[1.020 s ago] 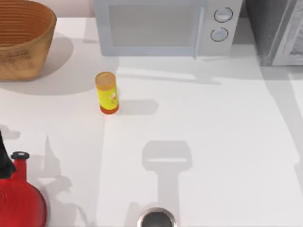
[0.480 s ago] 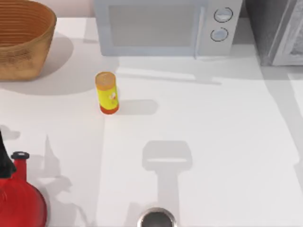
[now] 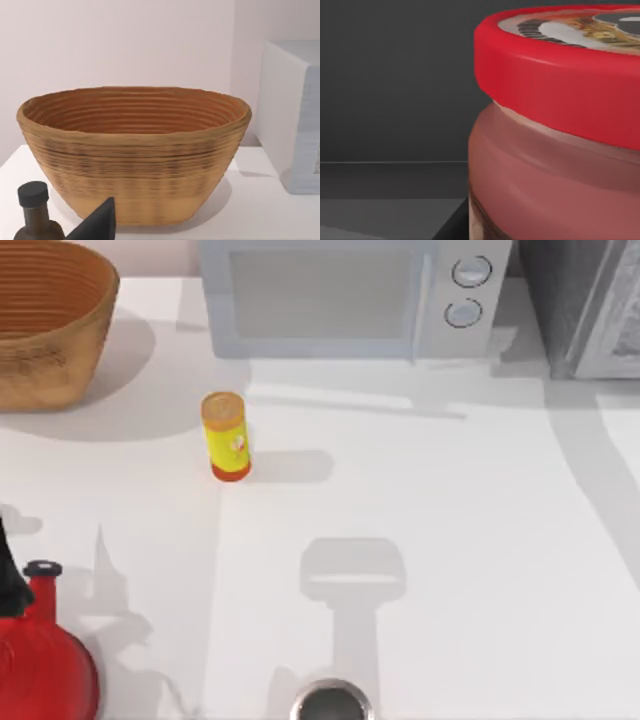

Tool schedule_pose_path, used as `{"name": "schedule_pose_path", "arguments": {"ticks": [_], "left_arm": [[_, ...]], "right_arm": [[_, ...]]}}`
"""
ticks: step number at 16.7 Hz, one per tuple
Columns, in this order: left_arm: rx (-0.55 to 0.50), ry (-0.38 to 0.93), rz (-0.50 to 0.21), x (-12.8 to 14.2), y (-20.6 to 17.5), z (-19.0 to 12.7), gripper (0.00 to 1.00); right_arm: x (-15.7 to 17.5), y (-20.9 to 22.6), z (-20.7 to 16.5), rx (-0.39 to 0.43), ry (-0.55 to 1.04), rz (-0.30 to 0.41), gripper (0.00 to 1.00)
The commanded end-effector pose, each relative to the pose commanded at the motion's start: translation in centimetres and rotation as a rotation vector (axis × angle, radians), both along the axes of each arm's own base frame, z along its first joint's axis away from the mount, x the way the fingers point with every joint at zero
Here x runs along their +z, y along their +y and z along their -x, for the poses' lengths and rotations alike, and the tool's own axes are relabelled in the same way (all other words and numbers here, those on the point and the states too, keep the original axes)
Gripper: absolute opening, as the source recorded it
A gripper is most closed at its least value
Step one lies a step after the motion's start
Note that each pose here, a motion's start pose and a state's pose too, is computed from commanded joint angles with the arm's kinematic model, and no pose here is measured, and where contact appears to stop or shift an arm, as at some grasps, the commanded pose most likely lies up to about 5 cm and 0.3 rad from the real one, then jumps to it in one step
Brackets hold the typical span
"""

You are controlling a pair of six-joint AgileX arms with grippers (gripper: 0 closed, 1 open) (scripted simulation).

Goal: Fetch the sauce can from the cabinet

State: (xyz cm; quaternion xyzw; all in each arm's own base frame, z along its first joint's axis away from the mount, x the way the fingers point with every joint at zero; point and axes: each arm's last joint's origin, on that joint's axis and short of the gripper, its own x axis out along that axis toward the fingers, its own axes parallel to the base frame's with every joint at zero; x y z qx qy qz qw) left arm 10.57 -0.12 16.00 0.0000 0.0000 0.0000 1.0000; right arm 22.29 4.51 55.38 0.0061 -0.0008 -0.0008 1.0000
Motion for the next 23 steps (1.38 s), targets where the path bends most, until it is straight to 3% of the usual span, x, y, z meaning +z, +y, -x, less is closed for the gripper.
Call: {"name": "schedule_pose_path", "arguments": {"ticks": [5,14,19,23], "left_arm": [[0.0,0.0,0.0,0.0,0.0,0.0,1.0],[0.0,0.0,0.0,0.0,0.0,0.0,1.0],[0.0,0.0,0.0,0.0,0.0,0.0,1.0],[0.0,0.0,0.0,0.0,0.0,0.0,1.0]], "right_arm": [[1.4,-0.7,7.6,-0.006,0.005,0.006,0.0],[0.2,-1.2,8.3,-0.01,0.007,0.005,0.0],[-5.0,-2.2,9.6,-0.009,0.018,0.007,0.0],[-13.8,-3.0,10.3,-0.007,0.066,0.014,0.0]]}}
